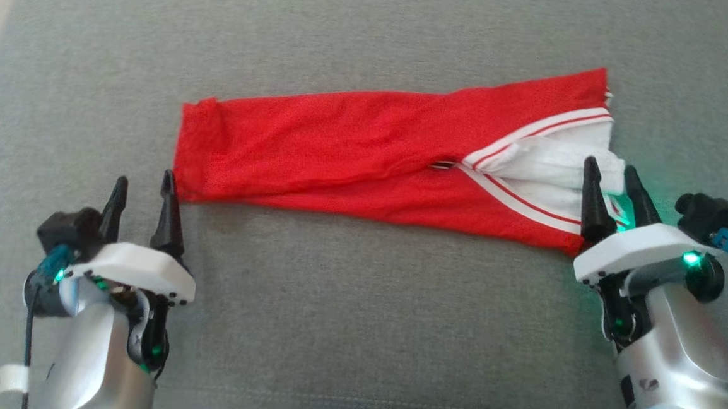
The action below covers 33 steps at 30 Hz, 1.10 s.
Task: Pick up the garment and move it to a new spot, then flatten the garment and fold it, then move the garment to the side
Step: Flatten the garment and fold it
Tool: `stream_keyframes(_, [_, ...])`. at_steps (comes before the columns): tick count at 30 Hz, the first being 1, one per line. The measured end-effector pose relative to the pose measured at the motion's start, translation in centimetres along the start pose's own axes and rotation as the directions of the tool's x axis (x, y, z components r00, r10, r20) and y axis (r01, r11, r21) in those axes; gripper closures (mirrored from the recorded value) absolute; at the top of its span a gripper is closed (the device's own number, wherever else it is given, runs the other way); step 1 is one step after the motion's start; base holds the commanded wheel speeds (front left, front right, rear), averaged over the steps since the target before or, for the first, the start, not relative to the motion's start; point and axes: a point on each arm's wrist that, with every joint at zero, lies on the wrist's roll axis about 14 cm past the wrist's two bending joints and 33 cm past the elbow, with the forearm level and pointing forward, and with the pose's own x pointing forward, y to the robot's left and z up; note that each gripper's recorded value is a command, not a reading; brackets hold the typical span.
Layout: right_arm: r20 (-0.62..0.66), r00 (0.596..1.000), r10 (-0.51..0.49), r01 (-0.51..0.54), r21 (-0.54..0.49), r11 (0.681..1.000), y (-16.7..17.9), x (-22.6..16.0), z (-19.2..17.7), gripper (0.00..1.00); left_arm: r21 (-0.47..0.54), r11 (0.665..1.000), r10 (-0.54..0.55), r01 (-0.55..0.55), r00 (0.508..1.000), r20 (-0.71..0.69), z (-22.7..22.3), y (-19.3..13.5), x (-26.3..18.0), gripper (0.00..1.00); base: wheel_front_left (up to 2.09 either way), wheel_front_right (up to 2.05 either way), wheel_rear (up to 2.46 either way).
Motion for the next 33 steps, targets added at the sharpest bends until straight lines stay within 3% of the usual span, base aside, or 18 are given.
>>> stream_keyframes(10, [-0.120,0.993,0.004,-0.010,-0.044,0.999,1.3,2.4,-2.5,0.00,-0.035,0.995,0.089,-0.088,0.996,0.012,-0.1,2.8,-3.2,0.00,0.00,0.00,0.00])
stream_keyframes(11, [-0.128,0.992,0.008,-0.014,-0.046,0.999,1.4,2.6,-2.6,0.04,-0.037,0.995,0.095,-0.095,0.995,0.008,-0.2,2.9,-3.5,0.00,0.00,0.00,0.00])
stream_keyframes(12, [-0.141,0.990,0.008,-0.015,-0.046,0.999,1.5,2.7,-3.0,0.45,-0.037,0.994,0.102,-0.102,0.995,0.007,-0.3,3.1,-3.7,0.00,0.00,0.00,0.00])
stream_keyframes(13, [-0.149,0.989,0.010,-0.018,-0.046,0.999,1.7,2.8,-3.1,0.99,-0.037,0.993,0.111,-0.111,0.994,0.008,-0.3,3.4,-3.8,0.00,0.00,0.00,0.00])
stream_keyframes(24, [-0.116,0.993,-0.029,0.024,-0.048,0.999,0.3,2.3,-2.4,1.00,-0.061,0.994,0.088,-0.087,0.996,0.011,-0.2,2.2,-3.7,0.00,0.00,0.00,0.00])
stream_keyframes(33, [0.038,0.989,-0.146,0.149,-0.109,0.983,-6.2,0.8,3.4,1.00,-0.065,0.998,0.023,-0.022,1.000,0.019,0.0,-0.2,-3.1,0.00,0.00,0.00,0.00])
